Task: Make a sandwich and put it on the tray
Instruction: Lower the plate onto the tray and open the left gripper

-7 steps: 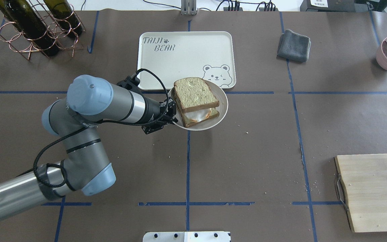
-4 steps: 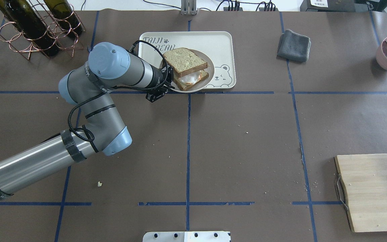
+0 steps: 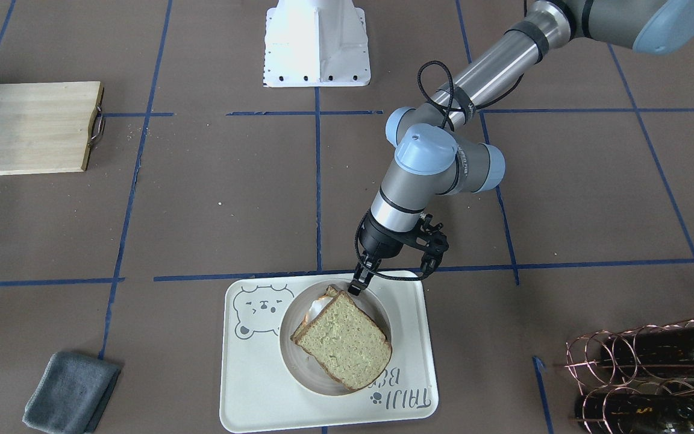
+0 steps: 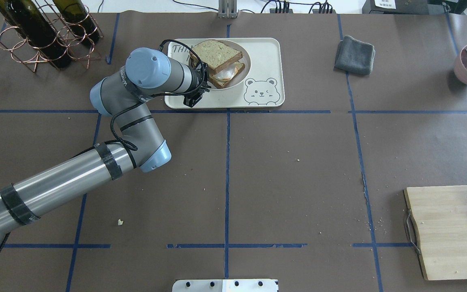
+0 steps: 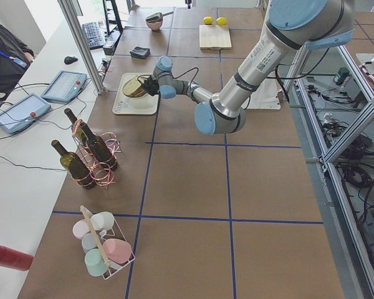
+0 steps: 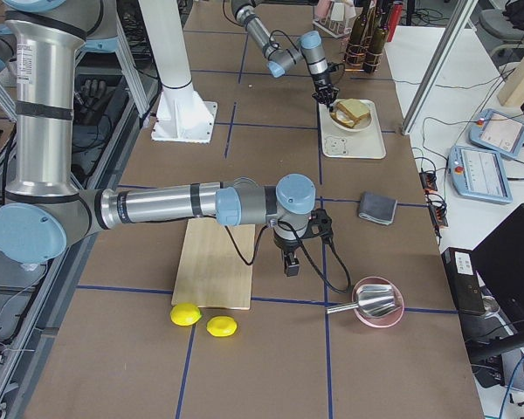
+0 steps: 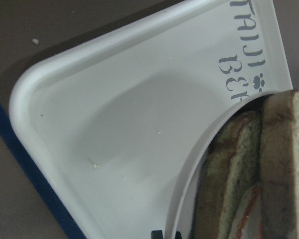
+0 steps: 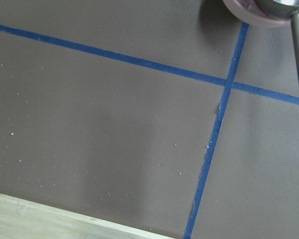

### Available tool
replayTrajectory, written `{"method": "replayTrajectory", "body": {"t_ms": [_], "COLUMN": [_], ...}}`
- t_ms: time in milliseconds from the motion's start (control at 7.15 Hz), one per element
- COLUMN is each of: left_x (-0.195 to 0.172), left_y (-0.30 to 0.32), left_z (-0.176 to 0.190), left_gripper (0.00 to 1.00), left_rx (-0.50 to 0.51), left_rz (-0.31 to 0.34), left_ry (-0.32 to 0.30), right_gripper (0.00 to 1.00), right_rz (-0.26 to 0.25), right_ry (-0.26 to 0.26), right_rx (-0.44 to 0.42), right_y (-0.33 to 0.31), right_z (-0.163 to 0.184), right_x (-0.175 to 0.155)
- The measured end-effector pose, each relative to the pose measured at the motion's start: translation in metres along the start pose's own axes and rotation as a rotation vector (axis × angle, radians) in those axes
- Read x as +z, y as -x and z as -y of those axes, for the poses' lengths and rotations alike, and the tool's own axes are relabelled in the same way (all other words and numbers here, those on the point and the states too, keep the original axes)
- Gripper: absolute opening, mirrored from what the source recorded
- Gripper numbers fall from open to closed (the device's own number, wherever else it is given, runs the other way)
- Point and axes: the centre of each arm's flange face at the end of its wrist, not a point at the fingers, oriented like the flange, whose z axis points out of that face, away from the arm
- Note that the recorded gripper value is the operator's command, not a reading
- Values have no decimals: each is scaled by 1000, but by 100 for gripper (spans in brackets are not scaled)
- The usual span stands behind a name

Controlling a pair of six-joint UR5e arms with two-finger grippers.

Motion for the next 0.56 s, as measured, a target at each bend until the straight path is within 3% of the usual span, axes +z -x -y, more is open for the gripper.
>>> {"method": "replayTrajectory", "body": {"t_ms": [140, 559], "left_x": [5, -5], "left_y": [-2, 13], "left_z": [1, 12], "left_gripper": [99, 100], "left_rx": [-8, 77], "left_rz": [-4, -18], "left_ry": [-10, -6], "right_gripper": [100, 100], "right_rz": [0, 1], "right_ry": [1, 1], "right_rx": [2, 19], "right_y": [-1, -1], "right_z": [-1, 0], "right_x": [0, 0]}}
